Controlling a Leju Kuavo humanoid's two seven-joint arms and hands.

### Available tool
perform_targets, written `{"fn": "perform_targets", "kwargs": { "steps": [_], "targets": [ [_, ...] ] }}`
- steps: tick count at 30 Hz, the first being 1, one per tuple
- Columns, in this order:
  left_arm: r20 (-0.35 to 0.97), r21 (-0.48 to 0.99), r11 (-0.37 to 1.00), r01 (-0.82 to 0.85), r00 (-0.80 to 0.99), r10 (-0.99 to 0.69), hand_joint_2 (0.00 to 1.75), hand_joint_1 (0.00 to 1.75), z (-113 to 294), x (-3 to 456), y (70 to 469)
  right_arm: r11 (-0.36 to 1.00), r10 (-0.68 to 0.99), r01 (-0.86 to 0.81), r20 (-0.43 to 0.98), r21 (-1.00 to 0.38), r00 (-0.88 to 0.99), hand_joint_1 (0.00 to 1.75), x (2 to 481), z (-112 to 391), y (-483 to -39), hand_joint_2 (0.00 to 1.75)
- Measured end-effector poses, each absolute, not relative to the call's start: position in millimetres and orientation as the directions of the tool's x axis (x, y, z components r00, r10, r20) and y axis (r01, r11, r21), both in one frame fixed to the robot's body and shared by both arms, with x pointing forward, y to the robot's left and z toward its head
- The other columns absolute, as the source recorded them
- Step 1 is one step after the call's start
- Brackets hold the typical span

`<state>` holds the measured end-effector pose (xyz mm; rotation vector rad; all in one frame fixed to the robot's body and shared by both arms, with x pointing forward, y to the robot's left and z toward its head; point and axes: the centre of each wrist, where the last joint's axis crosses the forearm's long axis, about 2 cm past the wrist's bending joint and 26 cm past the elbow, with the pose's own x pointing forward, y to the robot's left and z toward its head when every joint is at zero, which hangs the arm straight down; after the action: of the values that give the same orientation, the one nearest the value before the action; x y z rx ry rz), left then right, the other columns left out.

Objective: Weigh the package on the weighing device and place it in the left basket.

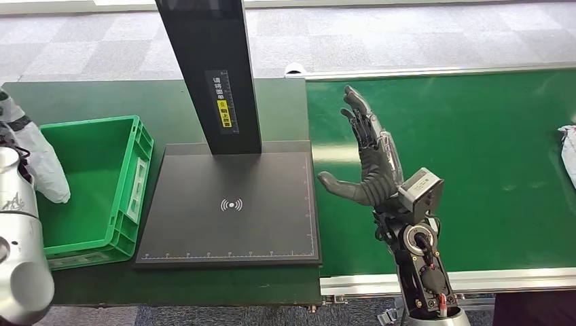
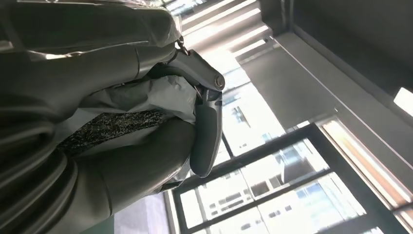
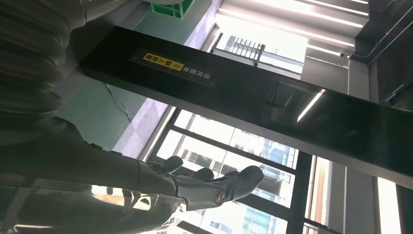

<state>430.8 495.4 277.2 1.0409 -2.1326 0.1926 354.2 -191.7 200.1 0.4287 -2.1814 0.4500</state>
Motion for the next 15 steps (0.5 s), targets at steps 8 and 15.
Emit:
{"fn": "perform_targets", "kwargs": {
  "steps": [8, 15],
  "targets": [
    [0.573, 0.386, 0.791, -0.474, -0.549, -0.609, 1.75, 1.46, 289.1, 444.2, 399.6, 0.873, -0.15, -0.456, 0.793, -0.174, -0.59, 0.0, 361.4, 206.9, -188.6, 1.75],
    [0.566, 0.529, 0.774, -0.348, -0.535, -0.627, 1.75, 0.0, 278.7, 448.1, 346.7, 0.872, -0.148, -0.457, 0.794, -0.176, -0.589, 0.0, 363.4, 206.6, -189.1, 1.75]
  ]
}}
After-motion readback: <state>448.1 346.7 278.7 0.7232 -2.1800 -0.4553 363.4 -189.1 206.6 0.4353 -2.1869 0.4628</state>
